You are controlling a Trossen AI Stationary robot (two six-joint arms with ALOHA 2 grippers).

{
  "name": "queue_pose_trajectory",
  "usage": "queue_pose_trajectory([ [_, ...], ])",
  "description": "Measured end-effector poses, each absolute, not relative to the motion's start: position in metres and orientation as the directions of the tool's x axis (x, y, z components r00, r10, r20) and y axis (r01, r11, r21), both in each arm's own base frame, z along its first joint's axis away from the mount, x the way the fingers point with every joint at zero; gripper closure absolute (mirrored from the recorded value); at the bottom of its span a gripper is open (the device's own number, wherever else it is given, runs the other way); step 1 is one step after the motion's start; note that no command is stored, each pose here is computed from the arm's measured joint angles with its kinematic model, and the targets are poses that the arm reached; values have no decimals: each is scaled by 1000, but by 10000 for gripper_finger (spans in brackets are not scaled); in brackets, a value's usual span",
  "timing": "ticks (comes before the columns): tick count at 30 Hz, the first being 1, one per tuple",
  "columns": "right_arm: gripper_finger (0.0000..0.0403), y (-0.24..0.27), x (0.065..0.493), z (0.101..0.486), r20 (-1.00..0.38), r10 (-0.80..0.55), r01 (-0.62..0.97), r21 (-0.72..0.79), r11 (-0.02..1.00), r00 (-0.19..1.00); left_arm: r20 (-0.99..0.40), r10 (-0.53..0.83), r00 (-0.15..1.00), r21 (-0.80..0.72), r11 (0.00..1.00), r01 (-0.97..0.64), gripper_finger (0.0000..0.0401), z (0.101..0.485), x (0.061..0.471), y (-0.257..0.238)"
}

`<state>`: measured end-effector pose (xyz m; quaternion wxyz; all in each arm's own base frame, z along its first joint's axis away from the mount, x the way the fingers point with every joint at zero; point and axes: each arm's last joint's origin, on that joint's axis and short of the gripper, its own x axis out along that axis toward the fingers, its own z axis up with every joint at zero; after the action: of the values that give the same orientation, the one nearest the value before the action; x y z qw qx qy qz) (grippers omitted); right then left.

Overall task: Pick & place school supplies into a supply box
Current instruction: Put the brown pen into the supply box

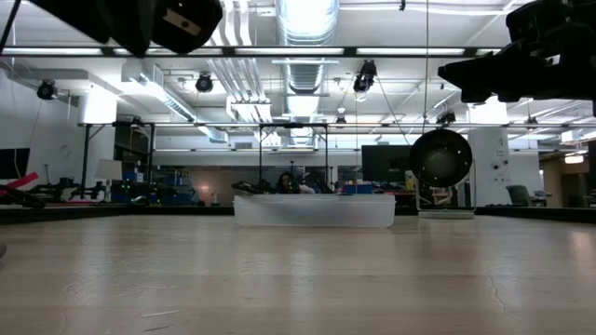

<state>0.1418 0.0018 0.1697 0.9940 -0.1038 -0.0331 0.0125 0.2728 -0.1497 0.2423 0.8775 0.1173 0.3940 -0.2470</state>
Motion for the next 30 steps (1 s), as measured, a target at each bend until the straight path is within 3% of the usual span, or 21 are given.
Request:
queue_pose_trajectory([
  [13,330,2,142,170,63,32,-20,-192,981,997,-780,-314,542,-14,874,486,332,235,274,-150],
  [22,330,2,142,170,64,32,-19,-193,981,997,-852,-255,457,-16,886,464,332,217,304,-166],
  [30,330,2,142,170,64,32,-19,-192,981,997,-875,-239,421,-34,898,439,332,225,317,-177],
])
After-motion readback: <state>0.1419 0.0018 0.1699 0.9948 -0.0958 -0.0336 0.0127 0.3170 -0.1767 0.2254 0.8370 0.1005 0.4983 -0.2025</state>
